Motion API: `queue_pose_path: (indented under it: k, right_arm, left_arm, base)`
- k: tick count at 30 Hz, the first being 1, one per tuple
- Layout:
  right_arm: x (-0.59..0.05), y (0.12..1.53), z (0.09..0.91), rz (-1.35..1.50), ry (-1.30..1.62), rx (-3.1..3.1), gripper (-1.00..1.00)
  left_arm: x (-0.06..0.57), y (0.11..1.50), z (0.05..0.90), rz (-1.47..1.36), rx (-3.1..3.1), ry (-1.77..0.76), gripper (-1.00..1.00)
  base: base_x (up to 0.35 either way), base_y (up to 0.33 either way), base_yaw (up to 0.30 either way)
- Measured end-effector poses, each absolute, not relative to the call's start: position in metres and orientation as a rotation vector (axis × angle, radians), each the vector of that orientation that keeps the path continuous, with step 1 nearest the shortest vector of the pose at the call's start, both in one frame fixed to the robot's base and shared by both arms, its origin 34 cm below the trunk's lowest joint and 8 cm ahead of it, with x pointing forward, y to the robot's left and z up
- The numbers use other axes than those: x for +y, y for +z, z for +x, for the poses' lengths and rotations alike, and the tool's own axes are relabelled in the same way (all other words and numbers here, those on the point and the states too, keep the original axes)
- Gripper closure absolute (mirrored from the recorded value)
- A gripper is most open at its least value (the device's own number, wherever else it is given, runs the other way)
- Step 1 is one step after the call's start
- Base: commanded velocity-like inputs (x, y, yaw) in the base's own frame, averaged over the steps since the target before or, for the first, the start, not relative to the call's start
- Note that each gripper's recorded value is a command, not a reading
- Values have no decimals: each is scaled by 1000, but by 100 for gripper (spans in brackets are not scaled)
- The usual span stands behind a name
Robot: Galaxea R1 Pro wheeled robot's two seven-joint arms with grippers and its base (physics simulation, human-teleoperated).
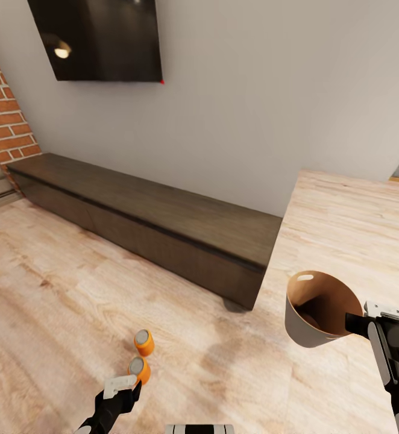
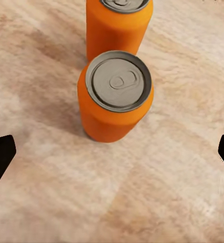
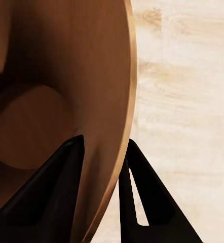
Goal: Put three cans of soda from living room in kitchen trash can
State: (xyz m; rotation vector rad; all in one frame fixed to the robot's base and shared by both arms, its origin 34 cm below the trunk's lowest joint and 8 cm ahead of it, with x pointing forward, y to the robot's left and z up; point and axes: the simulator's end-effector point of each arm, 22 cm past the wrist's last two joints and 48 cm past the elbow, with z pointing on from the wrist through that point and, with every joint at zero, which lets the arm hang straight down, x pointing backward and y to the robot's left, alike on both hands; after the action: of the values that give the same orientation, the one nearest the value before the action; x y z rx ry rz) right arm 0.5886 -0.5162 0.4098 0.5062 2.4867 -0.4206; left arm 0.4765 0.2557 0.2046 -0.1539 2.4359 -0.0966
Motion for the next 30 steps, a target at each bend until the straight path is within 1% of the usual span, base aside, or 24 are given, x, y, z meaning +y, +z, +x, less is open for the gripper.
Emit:
queue_pose_path:
  k: [7,16,30]
  right_arm:
    - [-516,409,589,507,-419,2488,100]
    - [-516,409,589,507,-419,2487,100]
    - [-516,406,588,506,-423,2493,100]
  left_arm:
    - [256,204,476,-153,2438,-96,-100]
    - [256,204,476,-154,2438,-96,-100]
    - [256,202,474,-154,2443,-96,-100]
  base:
    - [263,0,0]
    - [144,0,0]
    - [24,0,0]
